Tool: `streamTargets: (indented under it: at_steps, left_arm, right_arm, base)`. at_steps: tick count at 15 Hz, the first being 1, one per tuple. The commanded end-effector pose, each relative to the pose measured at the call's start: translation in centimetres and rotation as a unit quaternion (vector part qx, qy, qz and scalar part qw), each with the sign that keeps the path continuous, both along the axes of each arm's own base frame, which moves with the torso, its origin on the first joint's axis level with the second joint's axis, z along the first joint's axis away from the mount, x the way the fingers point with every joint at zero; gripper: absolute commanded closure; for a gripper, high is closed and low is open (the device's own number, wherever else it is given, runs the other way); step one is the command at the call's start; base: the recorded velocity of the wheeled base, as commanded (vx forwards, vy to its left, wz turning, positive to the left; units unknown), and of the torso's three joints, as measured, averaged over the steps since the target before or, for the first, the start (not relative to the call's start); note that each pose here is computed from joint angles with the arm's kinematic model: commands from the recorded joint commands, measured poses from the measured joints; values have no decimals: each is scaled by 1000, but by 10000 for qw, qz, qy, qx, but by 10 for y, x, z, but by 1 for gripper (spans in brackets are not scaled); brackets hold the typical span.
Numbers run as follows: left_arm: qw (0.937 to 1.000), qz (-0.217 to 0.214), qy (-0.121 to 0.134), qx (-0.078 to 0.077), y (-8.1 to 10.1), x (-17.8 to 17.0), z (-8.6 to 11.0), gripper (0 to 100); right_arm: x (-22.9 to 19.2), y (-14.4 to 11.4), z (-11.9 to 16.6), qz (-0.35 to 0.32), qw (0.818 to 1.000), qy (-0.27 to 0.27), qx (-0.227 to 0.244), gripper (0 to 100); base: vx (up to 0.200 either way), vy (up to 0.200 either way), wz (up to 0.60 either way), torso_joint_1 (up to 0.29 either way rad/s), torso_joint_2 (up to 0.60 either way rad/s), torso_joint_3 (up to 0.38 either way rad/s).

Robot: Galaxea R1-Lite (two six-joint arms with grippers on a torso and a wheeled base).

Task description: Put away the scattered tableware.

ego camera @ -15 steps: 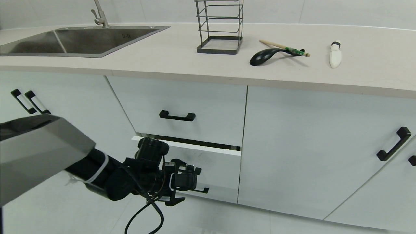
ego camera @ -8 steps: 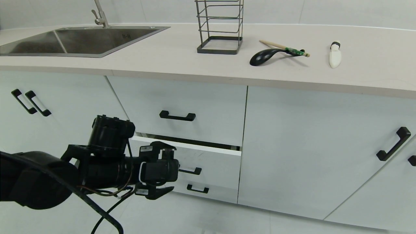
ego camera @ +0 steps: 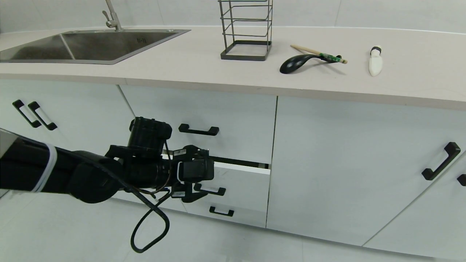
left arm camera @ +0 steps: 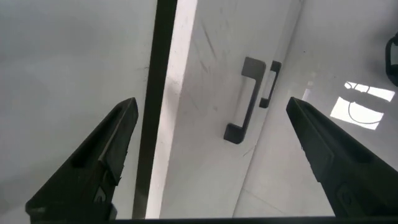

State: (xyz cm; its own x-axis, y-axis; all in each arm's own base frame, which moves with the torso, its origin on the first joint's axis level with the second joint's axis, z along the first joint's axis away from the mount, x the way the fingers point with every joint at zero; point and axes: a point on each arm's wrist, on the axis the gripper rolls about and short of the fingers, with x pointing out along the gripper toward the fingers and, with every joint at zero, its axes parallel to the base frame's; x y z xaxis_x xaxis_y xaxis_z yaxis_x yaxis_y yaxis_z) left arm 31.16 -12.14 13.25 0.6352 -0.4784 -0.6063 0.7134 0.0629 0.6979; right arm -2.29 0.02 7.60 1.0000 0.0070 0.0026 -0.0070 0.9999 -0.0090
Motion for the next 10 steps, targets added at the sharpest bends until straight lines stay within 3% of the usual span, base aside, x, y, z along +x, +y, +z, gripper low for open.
streamTargets:
  at_steps: [1,10]
  left_arm:
    - [9999,83,107,18,-3,18,-17,0]
    - [9995,255,182,42,5,31,-30,0]
  right_arm:
    - [0,0,0,-4,10000,-3,-1,100]
    - [0,0,0,3,10000,5,-9,100]
  base:
    - [0,0,0,0,0,0]
    - [0,0,0,0,0,0]
